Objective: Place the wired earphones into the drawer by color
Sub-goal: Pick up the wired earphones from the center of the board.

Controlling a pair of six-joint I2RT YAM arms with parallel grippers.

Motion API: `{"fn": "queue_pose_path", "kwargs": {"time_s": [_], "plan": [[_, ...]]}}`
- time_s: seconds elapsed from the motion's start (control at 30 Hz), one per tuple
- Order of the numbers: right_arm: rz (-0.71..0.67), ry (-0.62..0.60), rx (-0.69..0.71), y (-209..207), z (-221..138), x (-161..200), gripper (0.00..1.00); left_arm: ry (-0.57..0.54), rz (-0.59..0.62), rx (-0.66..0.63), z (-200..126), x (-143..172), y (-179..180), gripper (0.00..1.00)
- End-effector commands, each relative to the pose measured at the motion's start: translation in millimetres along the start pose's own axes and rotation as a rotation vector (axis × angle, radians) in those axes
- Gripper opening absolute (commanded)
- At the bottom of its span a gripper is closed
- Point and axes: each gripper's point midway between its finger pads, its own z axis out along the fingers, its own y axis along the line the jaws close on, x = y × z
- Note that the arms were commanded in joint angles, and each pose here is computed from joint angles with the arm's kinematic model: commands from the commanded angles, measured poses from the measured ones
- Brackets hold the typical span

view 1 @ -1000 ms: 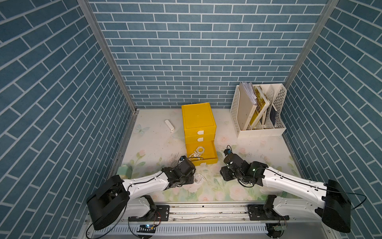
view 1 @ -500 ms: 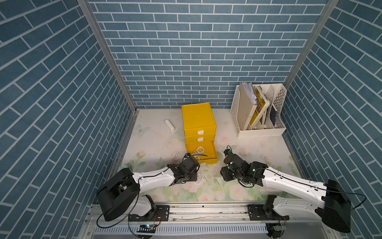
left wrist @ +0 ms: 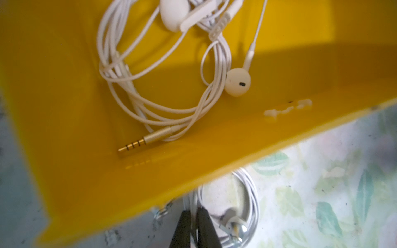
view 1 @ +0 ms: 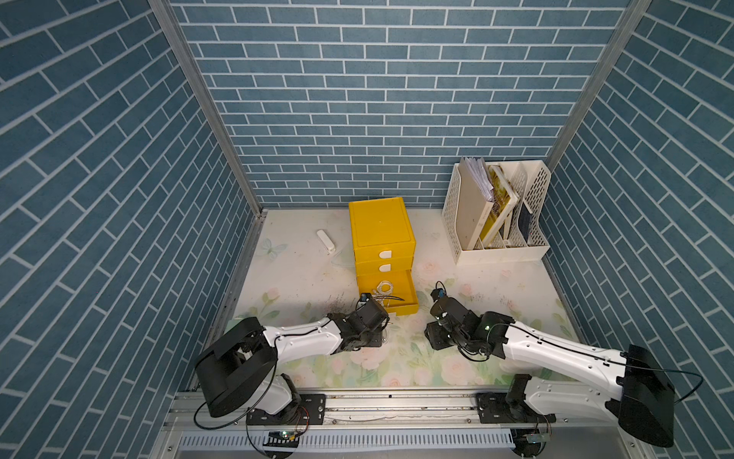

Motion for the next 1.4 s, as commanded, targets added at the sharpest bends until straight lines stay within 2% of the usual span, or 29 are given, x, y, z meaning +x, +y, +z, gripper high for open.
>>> {"fn": "queue_pose_path", "kwargs": {"time_s": [0.0,0.43,0.73,0.83,0.9,1.1,1.37], "plan": [[0.008,-0.014,0.02,-6,-4,-1,0.46,0.118,0.035,-0.112,4,33,28,0.07],[0.02,-0.056,-0.008,3,-6,-15,0.46,-0.001,0.017,-0.01,-36,4,-4,0.02],[0.039,-0.215,-0.383,60,-38,-40,0.48,-0.077,-0.014,0.079,-71,-14,-20,0.02],[0.051,-0.263,-0.514,75,-53,-41,0.56,-0.099,-0.023,0.099,-81,-20,-24,0.02],[0.054,-0.274,-0.599,83,-60,-38,0.58,-0.108,-0.029,0.12,-86,-23,-28,0.02],[0.095,-0.251,-0.699,90,-53,-26,0.58,-0.125,-0.032,0.146,-94,-30,-36,0.03],[0.069,-0.186,-0.711,103,-33,-20,0.59,-0.137,-0.026,0.168,-101,-35,-44,0.03]]}}
